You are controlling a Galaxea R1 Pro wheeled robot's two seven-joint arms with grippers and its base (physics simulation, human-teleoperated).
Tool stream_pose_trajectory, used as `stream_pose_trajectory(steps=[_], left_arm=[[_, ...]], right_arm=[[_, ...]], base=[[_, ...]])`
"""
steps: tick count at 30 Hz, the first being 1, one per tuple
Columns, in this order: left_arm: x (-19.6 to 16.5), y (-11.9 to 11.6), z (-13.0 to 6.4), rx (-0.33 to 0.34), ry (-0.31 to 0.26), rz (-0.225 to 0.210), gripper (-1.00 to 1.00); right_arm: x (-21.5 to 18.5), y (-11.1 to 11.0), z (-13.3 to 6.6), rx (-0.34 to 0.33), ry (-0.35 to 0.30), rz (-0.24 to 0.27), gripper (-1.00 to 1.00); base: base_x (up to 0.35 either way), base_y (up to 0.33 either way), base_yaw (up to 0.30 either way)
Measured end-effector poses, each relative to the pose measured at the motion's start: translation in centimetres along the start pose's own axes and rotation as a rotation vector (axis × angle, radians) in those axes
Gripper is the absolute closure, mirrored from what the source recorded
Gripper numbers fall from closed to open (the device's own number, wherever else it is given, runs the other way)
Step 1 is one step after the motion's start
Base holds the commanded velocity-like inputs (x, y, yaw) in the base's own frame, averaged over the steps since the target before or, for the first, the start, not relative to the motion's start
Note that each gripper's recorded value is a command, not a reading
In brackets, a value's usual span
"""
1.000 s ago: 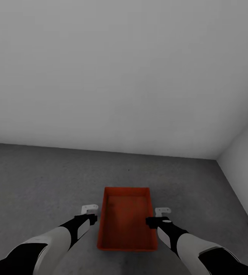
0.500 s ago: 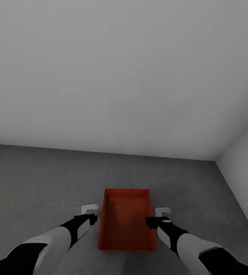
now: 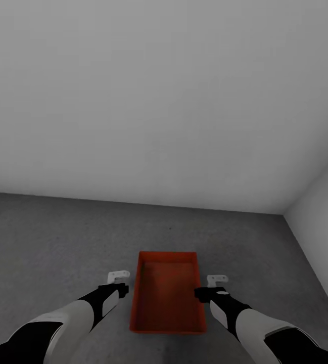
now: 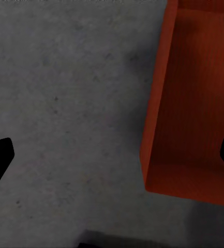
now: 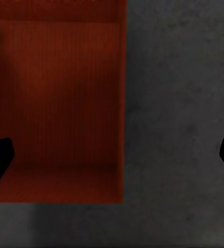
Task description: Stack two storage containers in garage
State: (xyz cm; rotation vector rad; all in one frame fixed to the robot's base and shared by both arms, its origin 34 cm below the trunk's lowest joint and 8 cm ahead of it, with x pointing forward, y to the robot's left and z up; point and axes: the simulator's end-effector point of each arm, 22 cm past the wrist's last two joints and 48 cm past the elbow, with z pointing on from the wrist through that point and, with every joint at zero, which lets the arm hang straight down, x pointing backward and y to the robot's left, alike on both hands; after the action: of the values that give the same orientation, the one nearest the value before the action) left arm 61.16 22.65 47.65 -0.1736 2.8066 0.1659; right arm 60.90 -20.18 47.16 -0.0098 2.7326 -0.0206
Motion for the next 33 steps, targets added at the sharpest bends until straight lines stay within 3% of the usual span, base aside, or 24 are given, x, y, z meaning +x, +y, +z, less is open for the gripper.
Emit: stream_pose_trajectory(steps=[33], left_arm=[[-1.7, 0.6, -4.9, -0.002, 0.000, -0.001, -1.00]], right_arm=[[-2.0, -0.2, -4.8, 0.003, 0.002, 0.000, -1.00]], base=[[0.000, 0.000, 0.000]])
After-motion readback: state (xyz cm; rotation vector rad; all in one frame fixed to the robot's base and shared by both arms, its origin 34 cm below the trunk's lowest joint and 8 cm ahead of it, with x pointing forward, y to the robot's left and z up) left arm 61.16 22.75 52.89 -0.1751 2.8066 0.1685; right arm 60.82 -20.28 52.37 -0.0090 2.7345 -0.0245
